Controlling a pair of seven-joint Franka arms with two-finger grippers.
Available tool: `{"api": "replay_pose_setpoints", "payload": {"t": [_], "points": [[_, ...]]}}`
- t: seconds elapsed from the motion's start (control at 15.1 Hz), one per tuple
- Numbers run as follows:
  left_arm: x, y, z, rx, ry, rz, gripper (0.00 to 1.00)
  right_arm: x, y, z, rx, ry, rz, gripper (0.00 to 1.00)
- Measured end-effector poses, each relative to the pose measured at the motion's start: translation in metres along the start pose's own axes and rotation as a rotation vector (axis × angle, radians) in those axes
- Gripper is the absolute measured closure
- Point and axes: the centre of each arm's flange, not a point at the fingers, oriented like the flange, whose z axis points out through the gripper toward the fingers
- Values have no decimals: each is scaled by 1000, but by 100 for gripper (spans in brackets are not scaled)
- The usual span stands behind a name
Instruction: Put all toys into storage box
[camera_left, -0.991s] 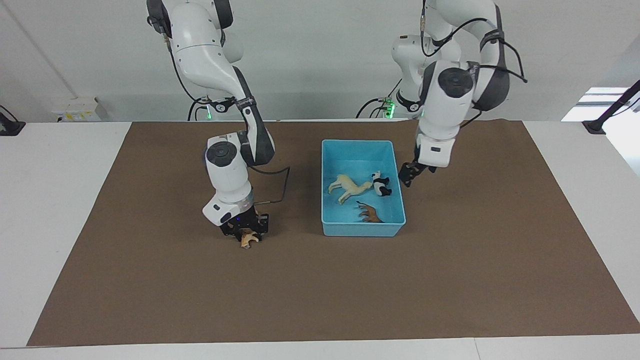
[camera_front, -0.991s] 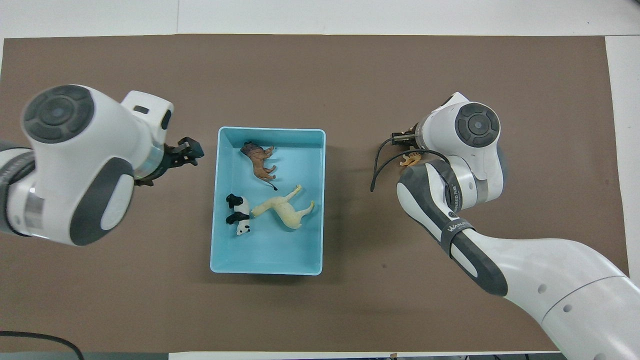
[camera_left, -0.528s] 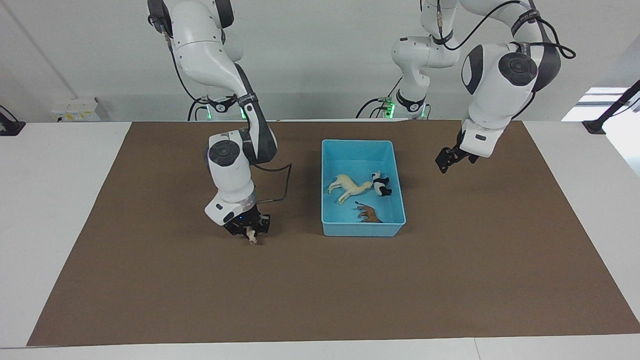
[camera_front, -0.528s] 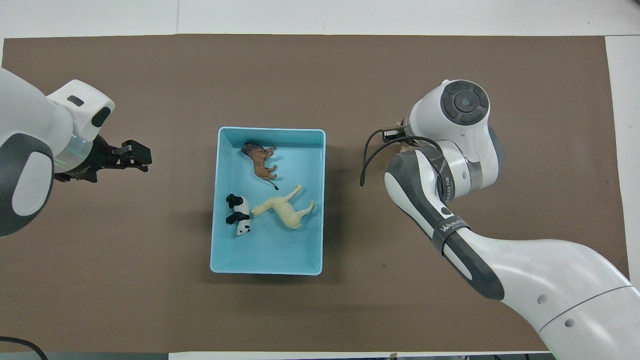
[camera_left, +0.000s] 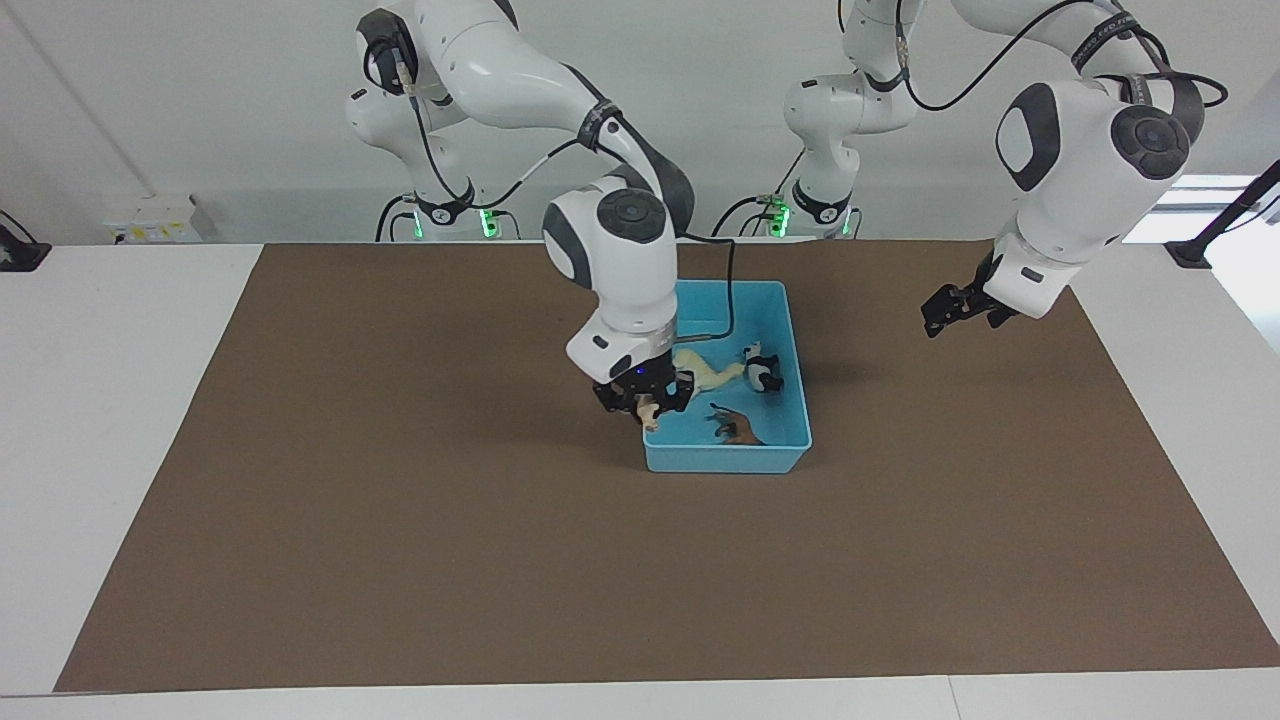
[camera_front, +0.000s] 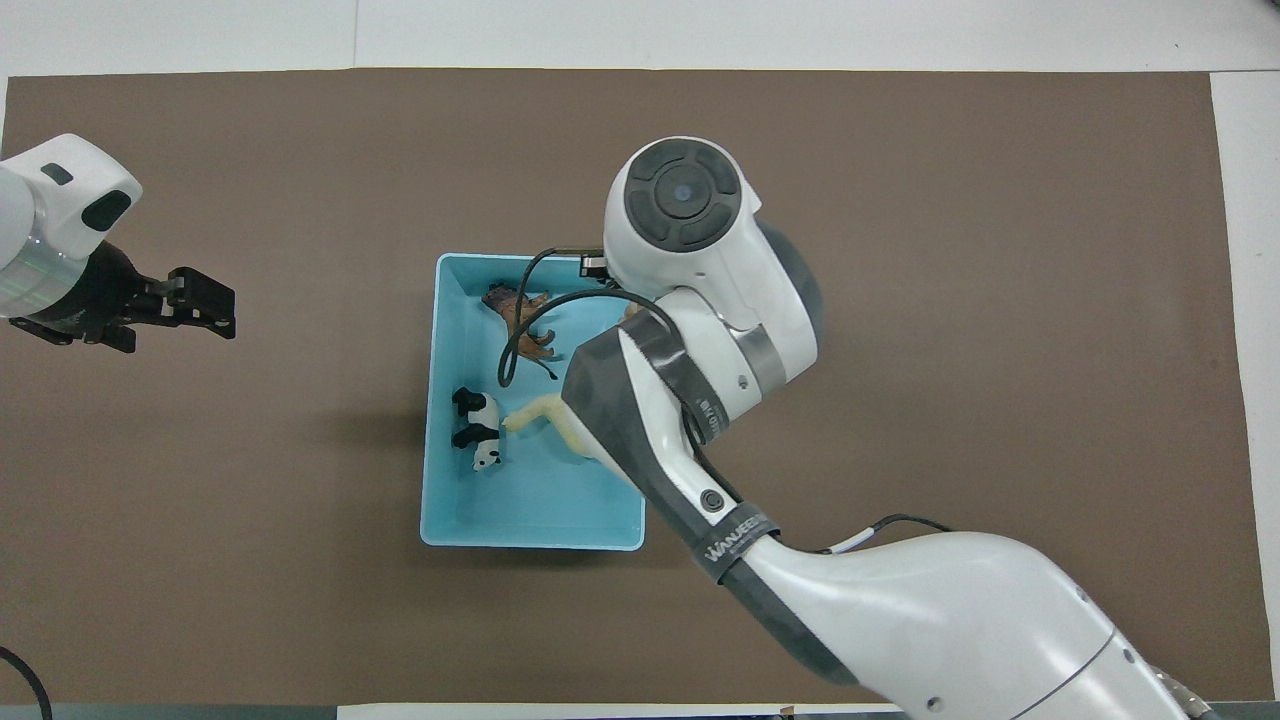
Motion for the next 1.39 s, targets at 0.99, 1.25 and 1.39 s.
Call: {"api": "replay_pose_setpoints", "payload": {"t": [0.99,1.25,1.39], "points": [[-7,21,14,5,16,65,0,22,56,-69,-23,7,127,0],[-14,32,9,10,7,89,0,75,204,-133,-46,9,-8,0],[-17,40,6,14,11,103,0,92,270,-139,-59,-2,-86,0]]}}
